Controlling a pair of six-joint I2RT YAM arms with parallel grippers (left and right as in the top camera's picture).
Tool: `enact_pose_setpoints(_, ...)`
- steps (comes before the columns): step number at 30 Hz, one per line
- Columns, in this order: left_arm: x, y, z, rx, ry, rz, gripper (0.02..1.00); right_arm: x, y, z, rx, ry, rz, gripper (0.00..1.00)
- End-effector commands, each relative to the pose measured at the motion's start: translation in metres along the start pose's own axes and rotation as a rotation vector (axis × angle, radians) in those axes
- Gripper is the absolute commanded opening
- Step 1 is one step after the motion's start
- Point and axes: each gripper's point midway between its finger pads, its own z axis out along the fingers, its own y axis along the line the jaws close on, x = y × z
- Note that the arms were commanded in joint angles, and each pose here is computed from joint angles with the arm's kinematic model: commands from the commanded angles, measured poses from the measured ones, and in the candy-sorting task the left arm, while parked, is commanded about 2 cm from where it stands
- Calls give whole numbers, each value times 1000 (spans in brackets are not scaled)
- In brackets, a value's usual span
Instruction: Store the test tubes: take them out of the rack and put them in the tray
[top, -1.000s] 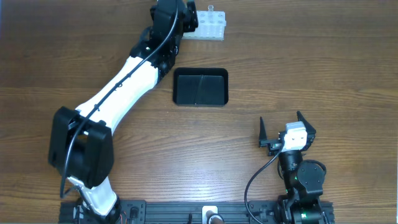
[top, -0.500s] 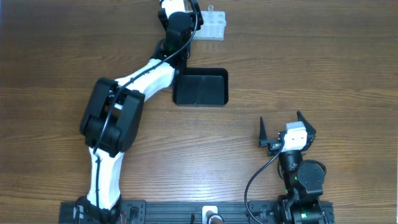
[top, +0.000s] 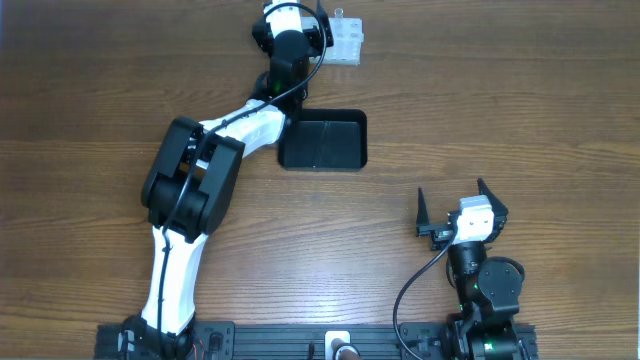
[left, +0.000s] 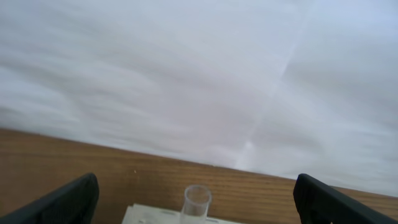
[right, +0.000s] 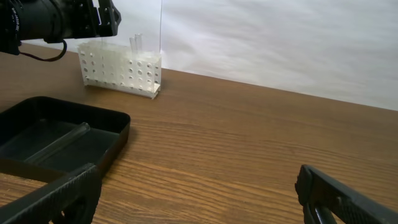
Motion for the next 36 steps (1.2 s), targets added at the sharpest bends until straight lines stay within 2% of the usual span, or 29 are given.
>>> enact_pose_setpoints(1, 4, 7, 4, -16, -9, 89, 998, 2, 2, 0, -10, 4, -5, 993)
enact_pose_setpoints(17, -14, -9, 12, 62, -44, 197, 998, 2, 2, 0, -10, 4, -5, 991)
enact_pose_setpoints(25, 0, -7, 22, 70, -29, 200, 998, 2, 2, 0, -10, 4, -5, 991)
enact_pose_setpoints(31, 21, -10, 25, 113, 1, 207, 998, 2, 2, 0, -10, 4, -5, 991)
enact_pose_setpoints(36, 20, -7, 26, 109, -3, 205, 978, 2, 2, 0, -10, 4, -5, 993)
